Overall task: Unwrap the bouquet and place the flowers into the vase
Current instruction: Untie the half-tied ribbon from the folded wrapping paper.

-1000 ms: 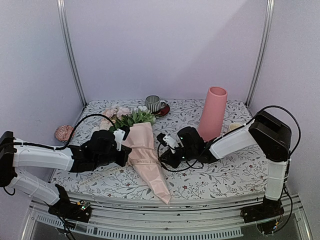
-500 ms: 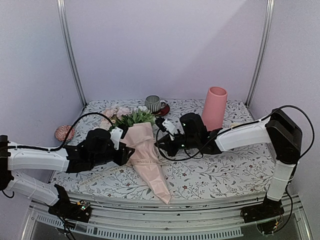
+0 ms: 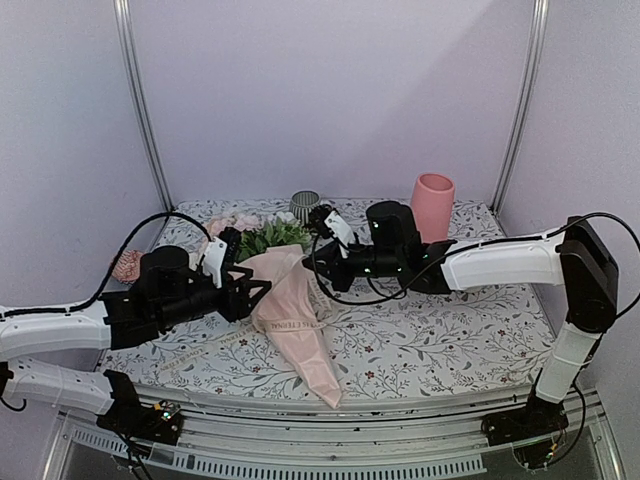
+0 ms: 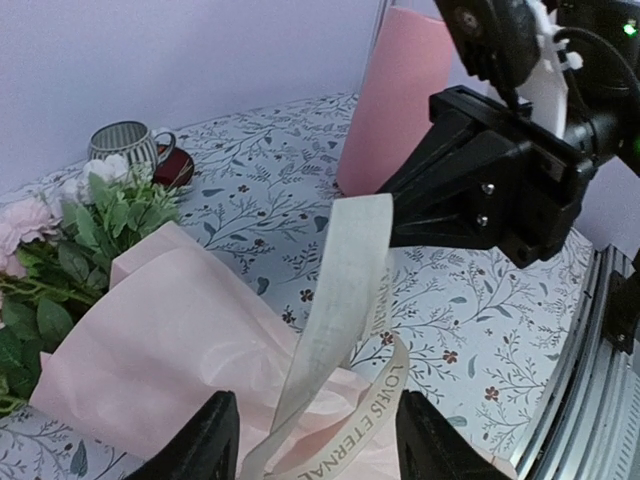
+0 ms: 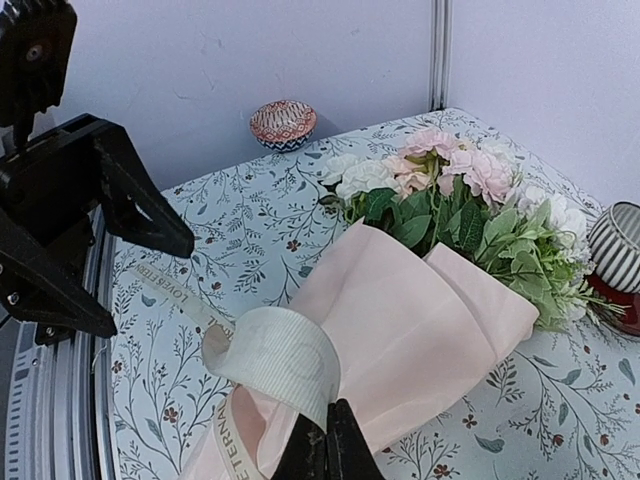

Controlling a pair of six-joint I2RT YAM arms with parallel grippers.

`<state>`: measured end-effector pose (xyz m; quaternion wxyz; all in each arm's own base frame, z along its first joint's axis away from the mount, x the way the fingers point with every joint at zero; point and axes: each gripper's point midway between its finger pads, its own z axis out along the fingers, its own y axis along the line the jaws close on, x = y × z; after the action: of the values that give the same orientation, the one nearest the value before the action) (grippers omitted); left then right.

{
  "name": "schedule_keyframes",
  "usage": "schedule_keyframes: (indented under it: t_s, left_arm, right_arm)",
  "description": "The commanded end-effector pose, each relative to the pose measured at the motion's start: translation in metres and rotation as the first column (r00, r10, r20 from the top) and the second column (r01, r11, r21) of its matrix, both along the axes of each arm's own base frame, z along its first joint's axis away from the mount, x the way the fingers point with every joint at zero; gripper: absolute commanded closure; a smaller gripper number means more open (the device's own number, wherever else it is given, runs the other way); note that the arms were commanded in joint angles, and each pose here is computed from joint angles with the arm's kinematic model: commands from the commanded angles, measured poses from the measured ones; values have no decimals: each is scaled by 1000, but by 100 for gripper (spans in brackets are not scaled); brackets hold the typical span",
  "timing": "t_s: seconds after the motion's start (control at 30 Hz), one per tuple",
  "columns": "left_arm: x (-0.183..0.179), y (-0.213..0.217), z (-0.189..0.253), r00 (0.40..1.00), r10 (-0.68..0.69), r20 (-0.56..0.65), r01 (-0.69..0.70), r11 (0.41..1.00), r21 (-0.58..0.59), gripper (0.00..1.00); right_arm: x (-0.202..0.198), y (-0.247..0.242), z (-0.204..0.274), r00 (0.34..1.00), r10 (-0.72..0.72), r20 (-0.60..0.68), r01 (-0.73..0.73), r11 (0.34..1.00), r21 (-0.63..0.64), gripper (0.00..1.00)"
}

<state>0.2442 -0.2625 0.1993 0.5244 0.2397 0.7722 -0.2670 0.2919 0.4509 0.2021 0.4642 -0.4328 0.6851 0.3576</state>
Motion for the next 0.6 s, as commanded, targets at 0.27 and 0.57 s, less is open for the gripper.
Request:
schedule_keyframes:
  t_s: [0.27, 0.57]
  left_arm:
    - [-5, -9, 10, 999, -46, 4, 46, 992, -115, 22]
    - [10, 1, -3, 997, -50, -66, 46, 998, -52, 2]
  right_arm:
    - [-5, 9, 6, 999, 44, 3, -44, 999, 14, 96]
    - [-17, 18, -8, 996, 92, -13, -92, 996, -7, 96]
